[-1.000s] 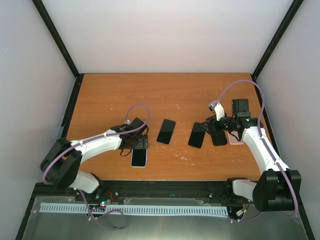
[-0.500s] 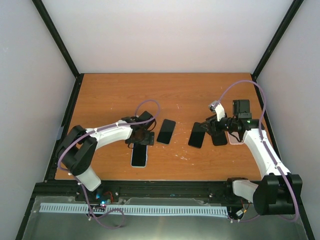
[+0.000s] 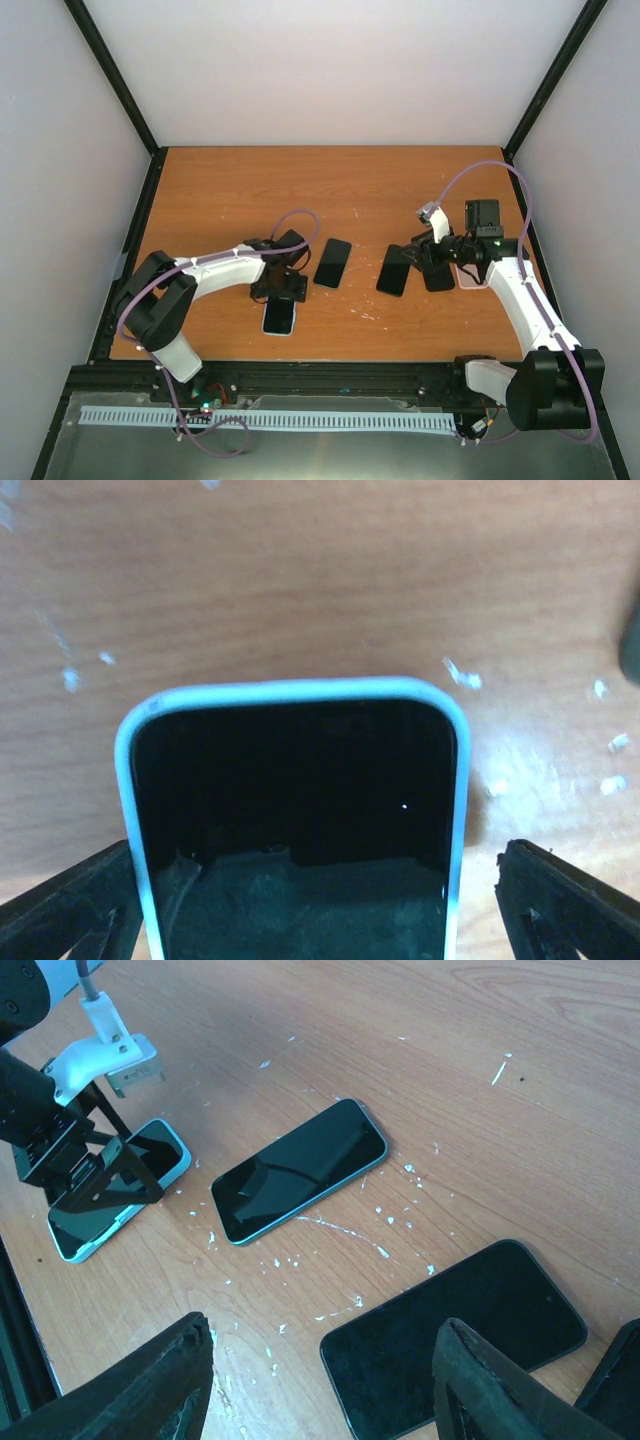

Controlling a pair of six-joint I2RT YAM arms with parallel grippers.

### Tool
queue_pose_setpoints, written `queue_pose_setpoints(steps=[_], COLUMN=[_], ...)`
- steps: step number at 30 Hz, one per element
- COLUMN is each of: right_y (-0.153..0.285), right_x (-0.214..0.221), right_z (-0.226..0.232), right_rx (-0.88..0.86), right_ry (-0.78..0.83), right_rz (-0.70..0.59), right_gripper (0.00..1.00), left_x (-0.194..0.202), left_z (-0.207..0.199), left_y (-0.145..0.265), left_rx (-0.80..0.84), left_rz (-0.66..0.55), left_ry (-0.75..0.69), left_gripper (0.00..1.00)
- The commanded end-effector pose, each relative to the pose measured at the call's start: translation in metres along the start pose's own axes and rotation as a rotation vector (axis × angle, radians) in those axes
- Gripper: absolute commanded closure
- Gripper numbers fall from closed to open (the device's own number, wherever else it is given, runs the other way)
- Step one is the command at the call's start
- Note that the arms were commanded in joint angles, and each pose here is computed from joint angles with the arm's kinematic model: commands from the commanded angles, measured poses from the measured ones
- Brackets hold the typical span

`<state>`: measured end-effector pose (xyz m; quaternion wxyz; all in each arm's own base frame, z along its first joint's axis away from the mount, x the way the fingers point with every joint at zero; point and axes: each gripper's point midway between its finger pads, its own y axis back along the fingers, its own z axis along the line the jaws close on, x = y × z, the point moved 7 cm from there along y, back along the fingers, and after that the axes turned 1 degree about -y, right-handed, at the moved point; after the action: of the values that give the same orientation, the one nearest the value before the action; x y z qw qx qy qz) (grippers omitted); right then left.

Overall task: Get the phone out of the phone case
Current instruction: Pick up the phone at the center of the board.

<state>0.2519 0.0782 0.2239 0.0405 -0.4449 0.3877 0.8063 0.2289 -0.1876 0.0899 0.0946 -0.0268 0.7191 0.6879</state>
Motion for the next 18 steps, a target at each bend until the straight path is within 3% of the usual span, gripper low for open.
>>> queue_pose_setpoints(steps=[1,6,11,15,18], right_y=[0.003,0.003,0.003,0.005,0.006], right_x=[-0.004,-0.004,-0.004,-0.003,0.005], right_z=[0.006,0.007,0.008,0.015,0.020], right_rx=[-0.018,-0.028,-0.049,-0.100,-0.158], right_ry=[0.028,0.029,0.031,0.109,0.337], right_rz=[-0.017,-0.017,-0.018,-0.014,0.048], right_gripper=[0.40,0.40,0.40,0.39,0.35], left_x=[0.019,0.044,0.063,0.061,0.051], left_z=[-0.022,-0.044,-0.089,-0.089,-0.077], left_y=[0.005,0.007,0.017,0.031,0.069], left_rx=[0.156,0.201,0.309,0.136,0.129], left_rz=[0.066,0.109,0.067,-0.053,-0.192], left_ry=[-0.052,-0.116,-0.325,-0.370,-0.311], left_gripper=[0.05,0.06,0.08,0.04,0.01])
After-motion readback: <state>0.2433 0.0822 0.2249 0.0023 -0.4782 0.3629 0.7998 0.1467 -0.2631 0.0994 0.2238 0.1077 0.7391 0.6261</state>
